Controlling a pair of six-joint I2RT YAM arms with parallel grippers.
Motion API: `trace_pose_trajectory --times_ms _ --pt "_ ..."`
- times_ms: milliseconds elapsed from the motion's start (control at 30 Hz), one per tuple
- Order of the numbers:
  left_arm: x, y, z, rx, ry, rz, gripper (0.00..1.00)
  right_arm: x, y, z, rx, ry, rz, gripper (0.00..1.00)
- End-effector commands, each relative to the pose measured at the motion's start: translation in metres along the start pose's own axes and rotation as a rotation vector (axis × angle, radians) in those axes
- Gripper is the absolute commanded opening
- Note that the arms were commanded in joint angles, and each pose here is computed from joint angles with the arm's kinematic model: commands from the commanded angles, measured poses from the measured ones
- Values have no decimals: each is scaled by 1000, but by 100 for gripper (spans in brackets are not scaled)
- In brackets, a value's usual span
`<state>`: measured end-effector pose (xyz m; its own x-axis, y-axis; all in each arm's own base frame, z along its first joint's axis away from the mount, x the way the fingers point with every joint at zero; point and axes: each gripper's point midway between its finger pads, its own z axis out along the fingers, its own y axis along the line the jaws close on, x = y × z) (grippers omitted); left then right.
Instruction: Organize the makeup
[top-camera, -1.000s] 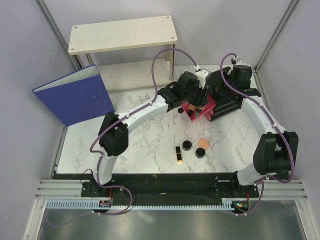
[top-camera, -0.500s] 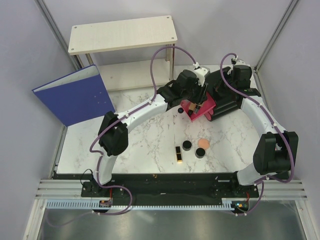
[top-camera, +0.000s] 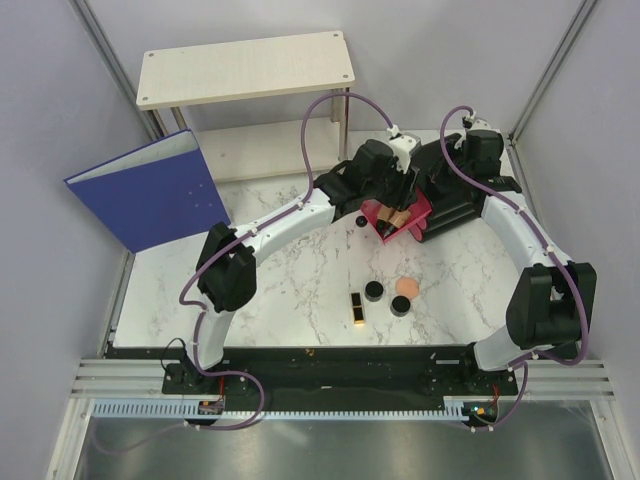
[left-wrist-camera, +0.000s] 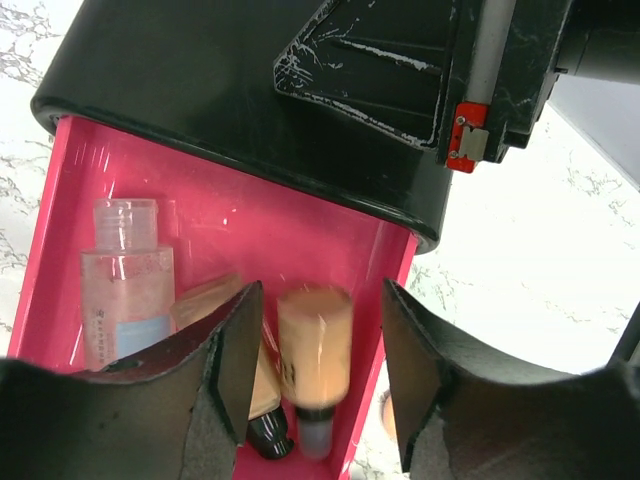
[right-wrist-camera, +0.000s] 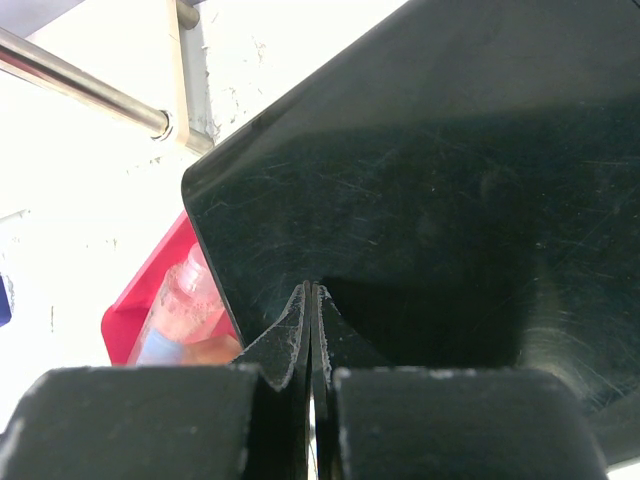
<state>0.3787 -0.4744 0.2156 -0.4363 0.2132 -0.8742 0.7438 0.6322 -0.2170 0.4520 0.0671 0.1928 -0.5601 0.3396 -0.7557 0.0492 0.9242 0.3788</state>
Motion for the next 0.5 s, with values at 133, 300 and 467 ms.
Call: trace_pose_trajectory --times_ms 133,300,467 --pt "-18 -4 -3 16 -55 40 60 149 -69 -18 250 533 12 0" --pt "-63 -3 -36 -18 -155 115 60 149 -69 -18 250 534 15 0" --pt "-80 24 -84 -140 -190 161 61 148 -69 -19 252 537 12 0"
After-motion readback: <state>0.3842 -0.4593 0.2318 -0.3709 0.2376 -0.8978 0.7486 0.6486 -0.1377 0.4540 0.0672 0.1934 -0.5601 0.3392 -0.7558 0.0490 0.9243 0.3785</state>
